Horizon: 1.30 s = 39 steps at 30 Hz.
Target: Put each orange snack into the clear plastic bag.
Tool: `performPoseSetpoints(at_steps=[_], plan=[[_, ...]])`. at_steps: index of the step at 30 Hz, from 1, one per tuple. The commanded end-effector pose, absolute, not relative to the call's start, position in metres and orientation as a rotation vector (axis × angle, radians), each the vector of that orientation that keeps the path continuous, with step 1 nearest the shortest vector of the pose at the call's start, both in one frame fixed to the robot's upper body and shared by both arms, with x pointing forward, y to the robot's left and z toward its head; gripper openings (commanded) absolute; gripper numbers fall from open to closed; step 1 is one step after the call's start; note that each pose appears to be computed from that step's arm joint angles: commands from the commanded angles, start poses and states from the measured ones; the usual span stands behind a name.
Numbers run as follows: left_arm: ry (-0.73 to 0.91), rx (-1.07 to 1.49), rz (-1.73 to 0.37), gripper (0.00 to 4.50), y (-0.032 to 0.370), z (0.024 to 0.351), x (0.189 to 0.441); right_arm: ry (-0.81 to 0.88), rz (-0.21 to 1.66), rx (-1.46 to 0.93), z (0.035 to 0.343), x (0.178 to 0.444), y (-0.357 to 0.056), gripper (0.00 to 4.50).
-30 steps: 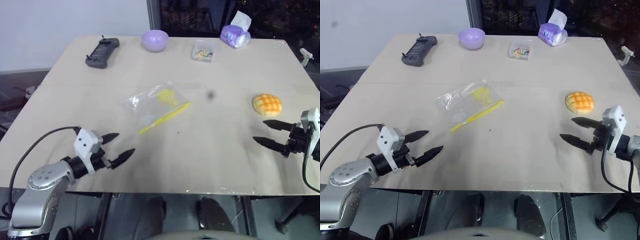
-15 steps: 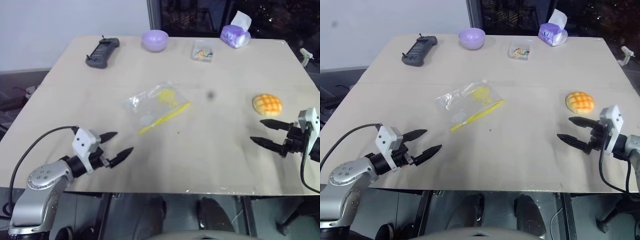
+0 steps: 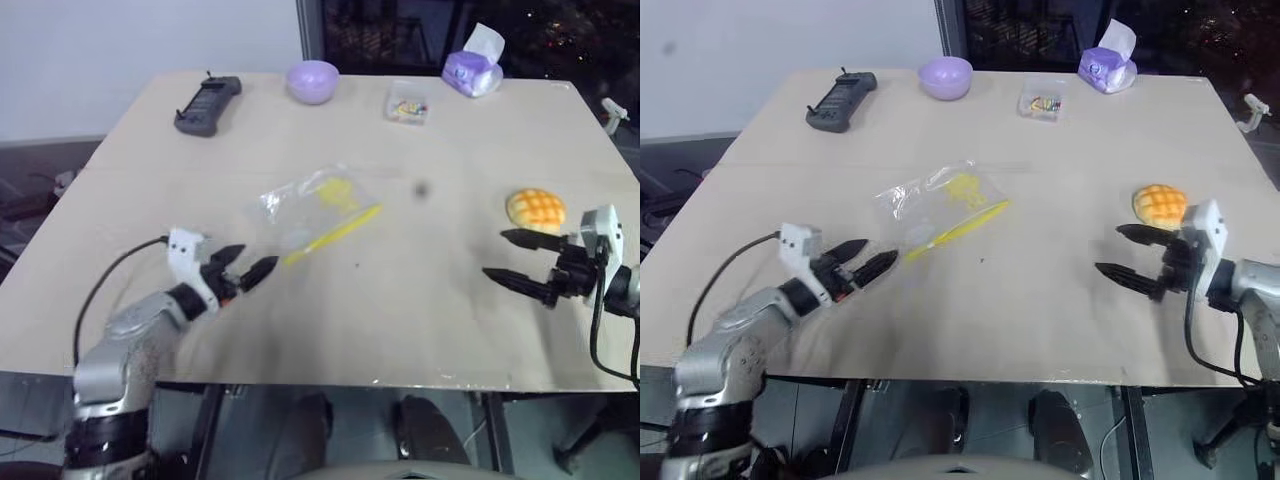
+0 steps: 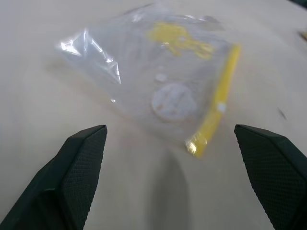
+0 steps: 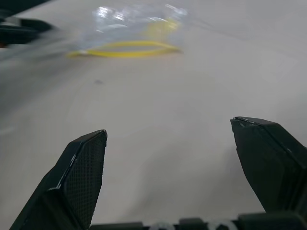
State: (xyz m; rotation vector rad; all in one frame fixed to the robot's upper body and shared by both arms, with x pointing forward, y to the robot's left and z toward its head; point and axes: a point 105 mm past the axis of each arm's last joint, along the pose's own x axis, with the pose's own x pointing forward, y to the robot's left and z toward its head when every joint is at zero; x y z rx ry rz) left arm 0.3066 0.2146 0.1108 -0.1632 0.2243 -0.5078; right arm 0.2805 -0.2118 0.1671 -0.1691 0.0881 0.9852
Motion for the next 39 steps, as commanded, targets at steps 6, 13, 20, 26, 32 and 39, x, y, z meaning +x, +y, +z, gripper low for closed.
performPoseSetpoints(at_steps=[6, 13, 20, 26, 32, 39], plan=[[0.320, -0.402, -0.496, 4.50, 0.194, 0.113, 0.341, -0.040, 1.185, -0.203, 0.212, 0.260, -0.164, 4.46], [0.365, -0.480, -0.428, 4.50, 0.203, 0.110, 0.349, -0.048, 1.182, -0.206, 0.212, 0.258, -0.160, 4.46], [0.294, -0.498, -0.362, 4.50, 0.233, 0.131, 0.345, -0.037, 1.167, -0.200, 0.204, 0.259, -0.163, 4.46], [0.338, -0.520, -0.383, 4.50, 0.218, 0.121, 0.357, -0.049, 1.158, -0.197, 0.204, 0.259, -0.162, 4.46], [0.393, -0.541, -0.466, 4.50, 0.182, 0.116, 0.383, -0.063, 1.145, -0.201, 0.203, 0.260, -0.161, 4.46], [0.439, -0.565, -0.473, 4.00, 0.172, 0.109, 0.398, -0.071, 1.104, -0.202, 0.203, 0.257, -0.164, 4.50]])
